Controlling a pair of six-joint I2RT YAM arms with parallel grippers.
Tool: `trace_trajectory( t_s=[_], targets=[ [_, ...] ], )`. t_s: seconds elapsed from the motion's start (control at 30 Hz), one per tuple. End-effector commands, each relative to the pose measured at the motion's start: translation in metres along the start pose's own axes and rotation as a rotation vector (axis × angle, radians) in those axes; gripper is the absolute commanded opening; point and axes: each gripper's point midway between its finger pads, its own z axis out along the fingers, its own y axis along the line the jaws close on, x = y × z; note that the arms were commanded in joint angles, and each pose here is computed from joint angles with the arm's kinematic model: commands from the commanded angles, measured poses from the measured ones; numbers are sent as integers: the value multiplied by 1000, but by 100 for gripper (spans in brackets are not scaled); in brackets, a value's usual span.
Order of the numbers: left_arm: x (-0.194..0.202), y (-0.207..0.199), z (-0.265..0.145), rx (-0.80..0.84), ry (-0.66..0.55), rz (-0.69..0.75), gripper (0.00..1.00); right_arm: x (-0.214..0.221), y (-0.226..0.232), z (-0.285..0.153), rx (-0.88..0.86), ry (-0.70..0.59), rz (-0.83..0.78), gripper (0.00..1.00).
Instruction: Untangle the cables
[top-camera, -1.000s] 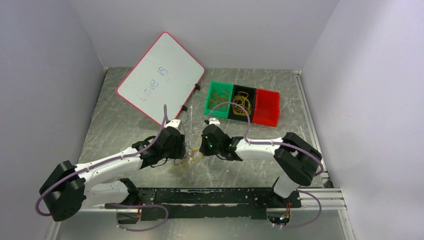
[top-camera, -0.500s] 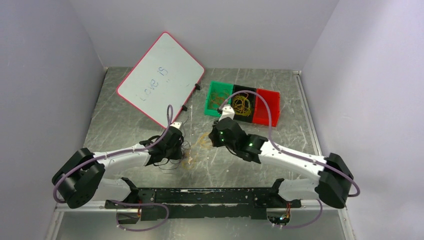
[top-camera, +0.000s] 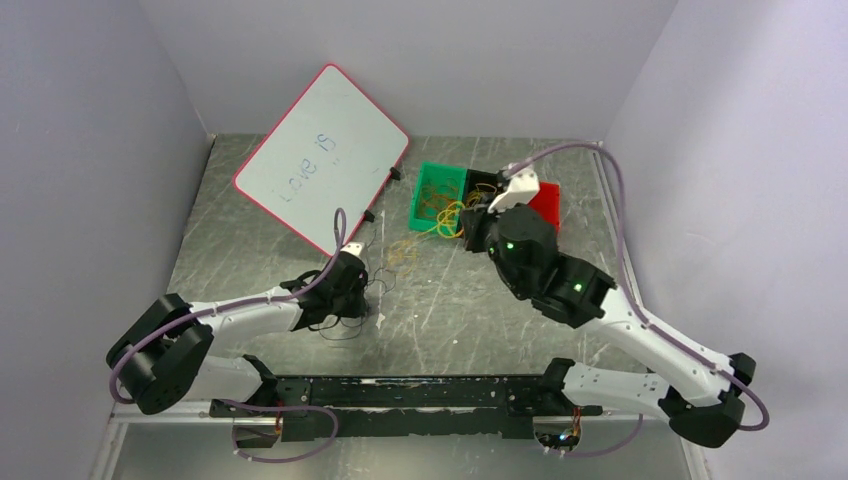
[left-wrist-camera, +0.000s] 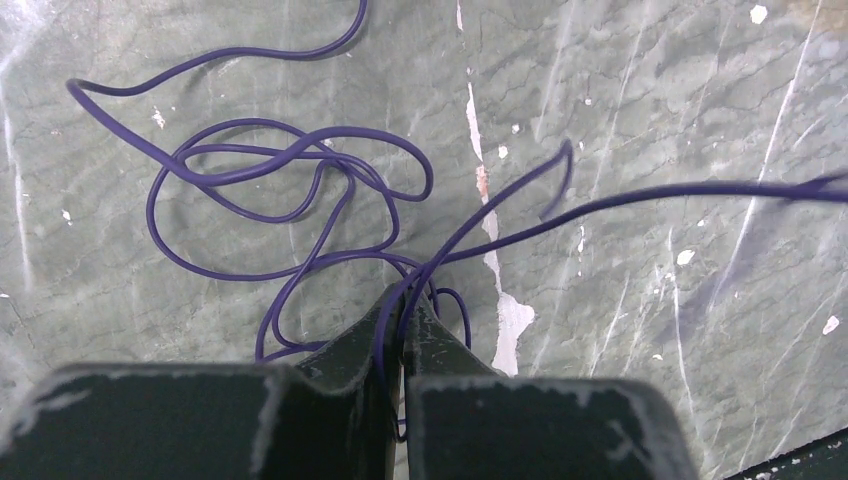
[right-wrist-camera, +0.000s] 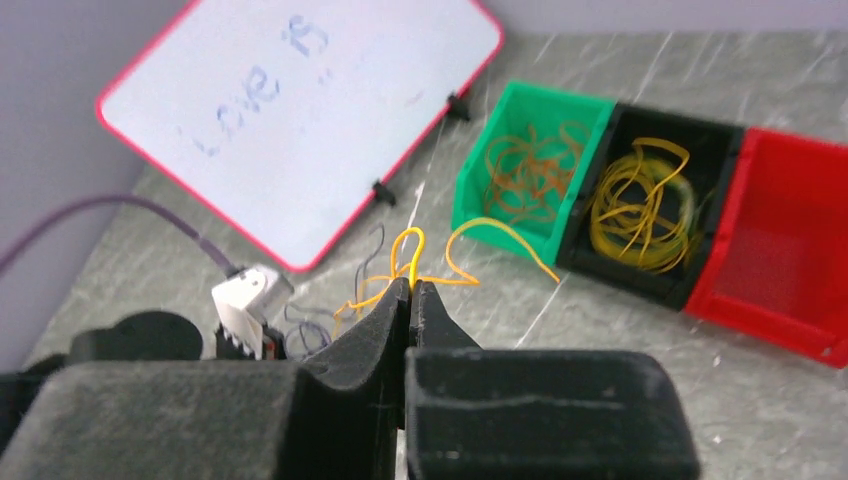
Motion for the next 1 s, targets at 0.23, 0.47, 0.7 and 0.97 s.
trace_trajectory(
  t_s=[0.23,0.47,0.7,0.97],
  targets=[
    [16,-2,5,29,74,25,7,-105,-44,-59,156,-221,-52,0],
    [18,-5,8,39,83,34,7,-135,-66,-86,226,-277,-56,0],
    [19,-3,9,30,87,36,7,-174,-93,-123,314,-374,-64,0],
    [19,-2,10,20,92,33,7,-216,-126,-167,439,-476,-89,0]
  ],
)
